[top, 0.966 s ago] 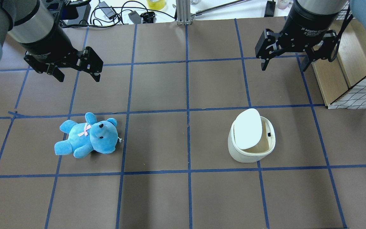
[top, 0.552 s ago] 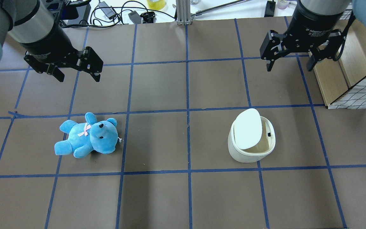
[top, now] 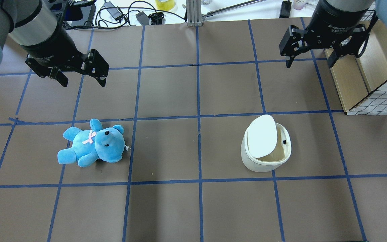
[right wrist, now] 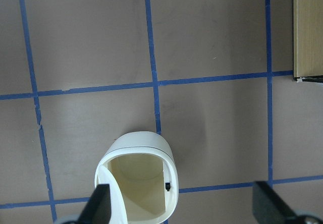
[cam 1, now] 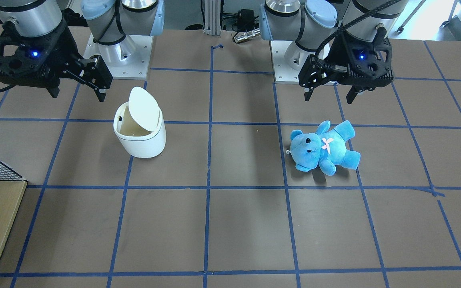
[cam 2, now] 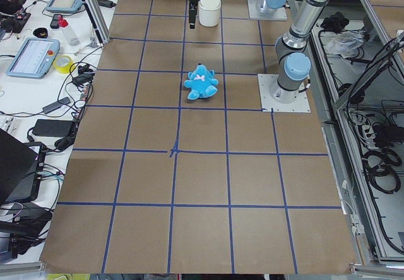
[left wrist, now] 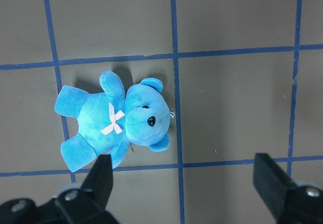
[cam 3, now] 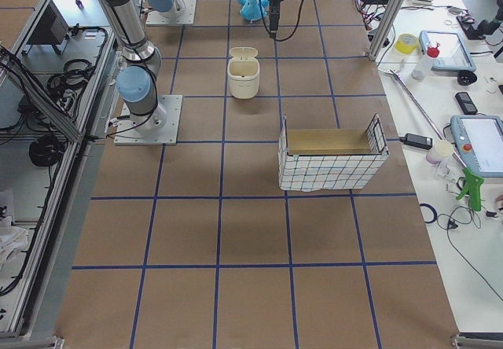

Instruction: Open trash can with right arm

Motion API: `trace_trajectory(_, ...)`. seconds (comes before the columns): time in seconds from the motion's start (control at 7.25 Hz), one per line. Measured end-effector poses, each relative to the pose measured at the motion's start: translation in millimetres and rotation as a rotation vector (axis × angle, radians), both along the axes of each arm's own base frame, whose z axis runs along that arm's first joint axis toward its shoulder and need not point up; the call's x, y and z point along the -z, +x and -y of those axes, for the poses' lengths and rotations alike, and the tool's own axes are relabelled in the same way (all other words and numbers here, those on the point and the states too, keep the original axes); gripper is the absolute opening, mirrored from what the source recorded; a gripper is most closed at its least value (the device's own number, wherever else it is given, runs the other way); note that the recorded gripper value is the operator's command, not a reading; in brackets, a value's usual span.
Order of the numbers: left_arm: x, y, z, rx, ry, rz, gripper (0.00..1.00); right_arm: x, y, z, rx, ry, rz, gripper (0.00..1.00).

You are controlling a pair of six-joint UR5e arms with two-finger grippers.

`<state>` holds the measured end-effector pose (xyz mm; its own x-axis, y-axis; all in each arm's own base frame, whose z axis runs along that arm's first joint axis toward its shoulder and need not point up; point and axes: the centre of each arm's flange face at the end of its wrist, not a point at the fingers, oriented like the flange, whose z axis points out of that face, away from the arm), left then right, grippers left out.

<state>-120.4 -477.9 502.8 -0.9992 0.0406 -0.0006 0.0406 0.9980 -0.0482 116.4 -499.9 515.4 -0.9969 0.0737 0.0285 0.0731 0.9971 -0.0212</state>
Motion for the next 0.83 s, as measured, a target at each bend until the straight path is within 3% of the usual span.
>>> trace_trajectory(0.83, 0.0, 0.0, 0.0, 0.0, 0.0, 0.0, 1.0, -1.2, 1.9, -1.8, 0.006, -0.004, 0.007, 1.0)
